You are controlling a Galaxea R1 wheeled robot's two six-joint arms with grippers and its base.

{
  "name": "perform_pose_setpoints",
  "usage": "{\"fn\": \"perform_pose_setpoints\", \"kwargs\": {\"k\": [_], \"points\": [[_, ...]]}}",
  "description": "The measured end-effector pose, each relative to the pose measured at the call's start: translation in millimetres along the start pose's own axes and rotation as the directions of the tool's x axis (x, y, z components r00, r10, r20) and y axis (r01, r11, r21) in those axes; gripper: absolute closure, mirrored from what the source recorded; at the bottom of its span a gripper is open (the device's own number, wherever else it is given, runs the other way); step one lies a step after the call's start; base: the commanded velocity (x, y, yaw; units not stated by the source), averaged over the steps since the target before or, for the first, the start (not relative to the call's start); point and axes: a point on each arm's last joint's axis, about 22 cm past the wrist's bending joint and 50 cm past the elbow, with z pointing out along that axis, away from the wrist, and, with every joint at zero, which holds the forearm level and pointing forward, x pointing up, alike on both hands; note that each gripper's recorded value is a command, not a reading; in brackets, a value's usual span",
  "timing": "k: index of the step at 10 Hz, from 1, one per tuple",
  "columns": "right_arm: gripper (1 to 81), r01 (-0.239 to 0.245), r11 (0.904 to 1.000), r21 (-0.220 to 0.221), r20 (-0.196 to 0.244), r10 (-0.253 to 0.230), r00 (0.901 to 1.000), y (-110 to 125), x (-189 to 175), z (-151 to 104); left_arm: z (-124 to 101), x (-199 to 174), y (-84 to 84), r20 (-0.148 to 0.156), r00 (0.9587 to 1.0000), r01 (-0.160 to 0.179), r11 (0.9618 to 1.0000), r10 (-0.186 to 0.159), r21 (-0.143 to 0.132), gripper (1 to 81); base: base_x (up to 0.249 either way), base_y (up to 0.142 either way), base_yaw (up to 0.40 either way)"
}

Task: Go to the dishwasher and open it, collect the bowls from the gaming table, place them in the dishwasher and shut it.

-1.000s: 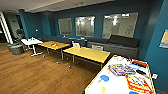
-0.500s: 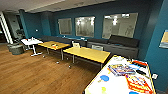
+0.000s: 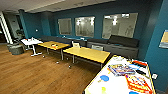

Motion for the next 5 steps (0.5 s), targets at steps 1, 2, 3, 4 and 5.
{"fn": "perform_pose_setpoints", "kwargs": {"k": [1, 2, 3, 4, 5], "points": [[1.0, 0.0, 1.0, 0.0, -0.001, 0.0, 1.0, -0.1, 0.4, 0.0, 0.0, 0.0, 0.0, 0.0, 1.0, 0.0, 1.0, 0.0, 0.0, 1.0, 0.0, 0.0, -0.193], [1.0, 0.0, 1.0, 0.0, -0.001, 0.0, 1.0, -0.1, 0.4, 0.0, 0.0, 0.0, 0.2, 0.0, 1.0, 0.0, 1.0, 0.0, 0.0, 1.0, 0.0, 0.0, -0.199], [1.0, 0.0, 1.0, 0.0, 0.0, 0.0, 1.0, 0.1, 0.4, 0.0, 0.0, -1.6, 0.2, 0.002, 1.0, 0.001, 1.0, -0.001, 0.0, 1.0, 0.0, 0.0, -0.201], [1.0, 0.001, 1.0, -0.002, -0.003, -0.001, 1.0, 2.2, 1.0, -0.7, 0.4, -5.3, 2.4, 0.009, 1.0, 0.003, 1.0, -0.003, -0.003, 1.0, 0.0, 0.0, -0.202], [1.0, 0.001, 1.0, -0.002, 0.001, -0.001, 1.0, 1.4, -0.2, -0.4, 0.0, 2.8, -0.7, -0.004, 1.0, 0.002, 1.0, -0.002, 0.001, 1.0, 0.0, 0.0, -0.205]]}}
